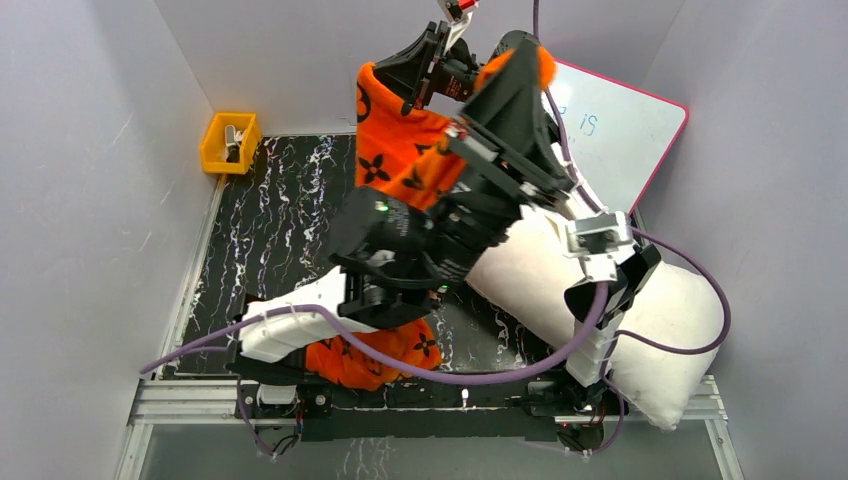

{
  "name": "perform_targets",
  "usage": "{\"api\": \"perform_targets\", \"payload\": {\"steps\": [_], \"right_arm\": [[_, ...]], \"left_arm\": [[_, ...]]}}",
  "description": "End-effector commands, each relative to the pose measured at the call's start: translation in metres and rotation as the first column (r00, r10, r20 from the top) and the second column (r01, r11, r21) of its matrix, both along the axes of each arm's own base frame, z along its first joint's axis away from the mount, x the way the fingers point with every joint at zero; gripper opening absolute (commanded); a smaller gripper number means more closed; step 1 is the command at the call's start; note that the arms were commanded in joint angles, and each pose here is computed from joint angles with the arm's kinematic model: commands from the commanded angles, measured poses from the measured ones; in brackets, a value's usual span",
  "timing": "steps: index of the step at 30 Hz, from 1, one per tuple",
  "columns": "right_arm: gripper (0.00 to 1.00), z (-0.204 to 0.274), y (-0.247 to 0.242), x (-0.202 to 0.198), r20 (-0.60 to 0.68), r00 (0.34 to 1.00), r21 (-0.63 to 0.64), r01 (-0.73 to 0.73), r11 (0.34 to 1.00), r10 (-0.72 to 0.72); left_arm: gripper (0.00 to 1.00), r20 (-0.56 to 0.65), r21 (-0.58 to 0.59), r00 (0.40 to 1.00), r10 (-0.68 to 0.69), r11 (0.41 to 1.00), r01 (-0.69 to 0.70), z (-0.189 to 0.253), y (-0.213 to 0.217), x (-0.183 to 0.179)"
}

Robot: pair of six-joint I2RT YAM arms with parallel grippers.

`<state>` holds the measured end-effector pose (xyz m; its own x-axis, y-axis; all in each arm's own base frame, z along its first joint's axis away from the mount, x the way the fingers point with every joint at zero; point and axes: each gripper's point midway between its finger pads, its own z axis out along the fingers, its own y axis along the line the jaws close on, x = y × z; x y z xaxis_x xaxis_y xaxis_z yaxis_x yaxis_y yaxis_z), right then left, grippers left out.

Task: Remove the pillowcase from the pillow
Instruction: Adjust the pillowcase at the center of the board.

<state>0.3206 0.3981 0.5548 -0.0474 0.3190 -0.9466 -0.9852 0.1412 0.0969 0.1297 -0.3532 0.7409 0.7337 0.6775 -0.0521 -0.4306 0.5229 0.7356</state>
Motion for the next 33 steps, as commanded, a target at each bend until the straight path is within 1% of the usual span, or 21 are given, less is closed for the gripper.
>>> {"api": "perform_targets", "payload": {"steps": [1,2,3,4,6,8,11,13,14,17,20,22,24,27,30,33], "right_arm": [[0.00,0.060,-0.029,-0.046,0.123,0.992,0.099,-0.043,0.994,0.030],[0.00,0.061,-0.030,-0.049,0.124,0.992,0.103,-0.047,0.994,0.034],[0.00,0.064,-0.032,-0.053,0.129,0.991,0.108,-0.050,0.993,0.035],[0.00,0.066,-0.033,-0.056,0.133,0.990,0.112,-0.054,0.992,0.039],[0.00,0.069,-0.036,-0.062,0.141,0.989,0.116,-0.059,0.992,0.042],[0.00,0.070,-0.038,-0.067,0.151,0.988,0.115,-0.057,0.992,0.040],[0.00,0.070,-0.042,-0.072,0.172,0.985,0.107,-0.031,0.994,0.012],[0.00,0.067,-0.043,-0.069,0.174,0.985,0.099,-0.004,0.995,-0.013],[0.00,0.066,-0.043,-0.066,0.172,0.985,0.095,0.009,0.995,-0.025],[0.00,0.059,-0.039,-0.056,0.161,0.986,0.081,0.034,0.996,-0.047],[0.00,0.053,-0.035,-0.042,0.163,0.983,0.064,0.076,0.995,-0.085],[0.00,0.051,-0.034,-0.032,0.174,0.977,0.052,0.118,0.992,-0.125],[0.00,0.055,-0.036,-0.026,0.191,0.968,0.048,0.158,0.986,-0.165],[0.00,0.067,-0.046,-0.025,0.216,0.952,0.060,0.210,0.976,-0.218],[0.00,0.089,-0.062,-0.037,0.241,0.935,0.115,0.237,0.965,-0.259],[0.00,0.110,-0.082,-0.055,0.257,0.922,0.162,0.256,0.953,-0.291]], "left_arm": [[0.00,0.107,0.042,0.990,0.090,0.995,-0.095,0.032,0.045,0.027],[0.00,0.066,0.059,0.997,0.032,0.998,-0.036,0.021,0.032,0.042],[0.00,0.012,0.045,1.000,-0.027,0.999,0.026,0.011,0.028,0.072],[0.00,-0.034,0.049,0.998,-0.054,0.997,0.056,-0.001,0.025,0.099],[0.00,-0.113,0.038,0.993,-0.045,0.998,0.050,-0.021,0.031,0.155],[0.00,-0.185,-0.002,0.982,-0.039,0.999,0.040,-0.035,0.051,0.208],[0.00,-0.282,-0.112,0.956,-0.078,0.993,0.048,-0.052,0.099,0.270],[0.00,-0.354,-0.178,0.928,-0.118,0.982,0.057,-0.068,0.136,0.303],[0.00,-0.395,-0.210,0.910,-0.124,0.977,0.041,-0.079,0.159,0.321],[0.00,-0.457,-0.319,0.880,-0.129,0.947,-0.026,-0.091,0.233,0.350],[0.00,-0.475,-0.449,0.871,-0.123,0.886,-0.120,-0.094,0.318,0.362],[0.00,-0.455,-0.525,0.887,-0.081,0.829,-0.193,-0.091,0.378,0.354],[0.00,-0.432,-0.586,0.900,-0.049,0.774,-0.239,-0.087,0.418,0.337],[0.00,-0.410,-0.618,0.912,0.012,0.732,-0.287,-0.078,0.445,0.312],[0.00,-0.404,-0.619,0.914,0.049,0.721,-0.312,-0.069,0.449,0.291],[0.00,-0.375,-0.633,0.924,0.080,0.706,-0.318,-0.054,0.449,0.259]]}}
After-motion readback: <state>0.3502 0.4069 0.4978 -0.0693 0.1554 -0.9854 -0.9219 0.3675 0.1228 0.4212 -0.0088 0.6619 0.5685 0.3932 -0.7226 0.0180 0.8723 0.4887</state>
